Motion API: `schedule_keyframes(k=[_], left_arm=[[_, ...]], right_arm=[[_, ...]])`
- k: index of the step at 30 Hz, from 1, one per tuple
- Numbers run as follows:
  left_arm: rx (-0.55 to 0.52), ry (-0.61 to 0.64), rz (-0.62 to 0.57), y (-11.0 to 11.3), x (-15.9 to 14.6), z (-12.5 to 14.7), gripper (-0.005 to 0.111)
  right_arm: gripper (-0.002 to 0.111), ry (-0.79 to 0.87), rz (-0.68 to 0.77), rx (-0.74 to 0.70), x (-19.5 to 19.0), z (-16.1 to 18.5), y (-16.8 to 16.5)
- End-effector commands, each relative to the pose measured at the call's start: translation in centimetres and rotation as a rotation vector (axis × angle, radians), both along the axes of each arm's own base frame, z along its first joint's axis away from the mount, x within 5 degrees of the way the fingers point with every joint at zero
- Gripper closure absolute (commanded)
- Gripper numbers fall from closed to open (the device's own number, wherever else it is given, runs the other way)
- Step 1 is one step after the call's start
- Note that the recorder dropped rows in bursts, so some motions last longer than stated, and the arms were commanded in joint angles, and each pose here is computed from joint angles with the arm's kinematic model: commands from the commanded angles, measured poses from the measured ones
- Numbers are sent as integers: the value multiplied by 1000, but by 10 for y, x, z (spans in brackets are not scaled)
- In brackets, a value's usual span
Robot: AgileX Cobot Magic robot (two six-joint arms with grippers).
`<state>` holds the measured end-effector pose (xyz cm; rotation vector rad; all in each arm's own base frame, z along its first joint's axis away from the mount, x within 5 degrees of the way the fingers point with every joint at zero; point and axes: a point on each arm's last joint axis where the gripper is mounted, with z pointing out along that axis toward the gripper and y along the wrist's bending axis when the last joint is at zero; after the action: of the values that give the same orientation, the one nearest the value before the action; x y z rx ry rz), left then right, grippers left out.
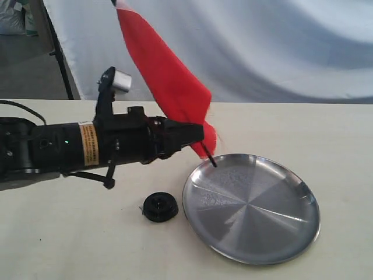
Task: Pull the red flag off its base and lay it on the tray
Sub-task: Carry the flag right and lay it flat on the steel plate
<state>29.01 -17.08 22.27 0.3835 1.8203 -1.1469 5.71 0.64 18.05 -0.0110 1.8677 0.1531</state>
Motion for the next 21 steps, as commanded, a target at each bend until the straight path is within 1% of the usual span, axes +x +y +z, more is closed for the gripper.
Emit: schedule_keyframes(k=[1, 2, 3, 4, 5, 6, 8, 10, 12, 19, 21], left_arm=[[-80, 170, -44, -55, -3, -23, 107], [-81, 204, -62, -66, -2, -30, 107], [-88, 262, -93, -86, -1, -44, 107], [-89, 288, -109, -95, 0, -51, 107], [-90, 324, -131, -112, 3, -65, 107], [-97, 358, -140, -123, 5, -74, 107], [-134, 427, -148, -134, 10, -86, 107], [-203, 502, -164, -139, 12, -95, 107], [-236, 581, -158, -140, 12, -104, 107], [-204, 595, -131, -139, 13, -110, 107], [-170, 589, -113, -138, 14, -113, 105]], right_arm=[[109, -9, -1, -5, 1, 1, 0], [109, -9, -1, -5, 1, 1, 0], [109, -9, -1, -5, 1, 1, 0], [109, -9, -1, -5, 1, 1, 0], [109, -9, -1, -5, 1, 1, 0], [109, -9, -1, -5, 1, 1, 0], [109, -9, -1, -5, 1, 1, 0], [109, -9, -1, -5, 1, 1, 0], [109, -9, -1, -5, 1, 1, 0], [109, -9, -1, -5, 1, 1, 0], [109, -9, -1, -5, 1, 1, 0]])
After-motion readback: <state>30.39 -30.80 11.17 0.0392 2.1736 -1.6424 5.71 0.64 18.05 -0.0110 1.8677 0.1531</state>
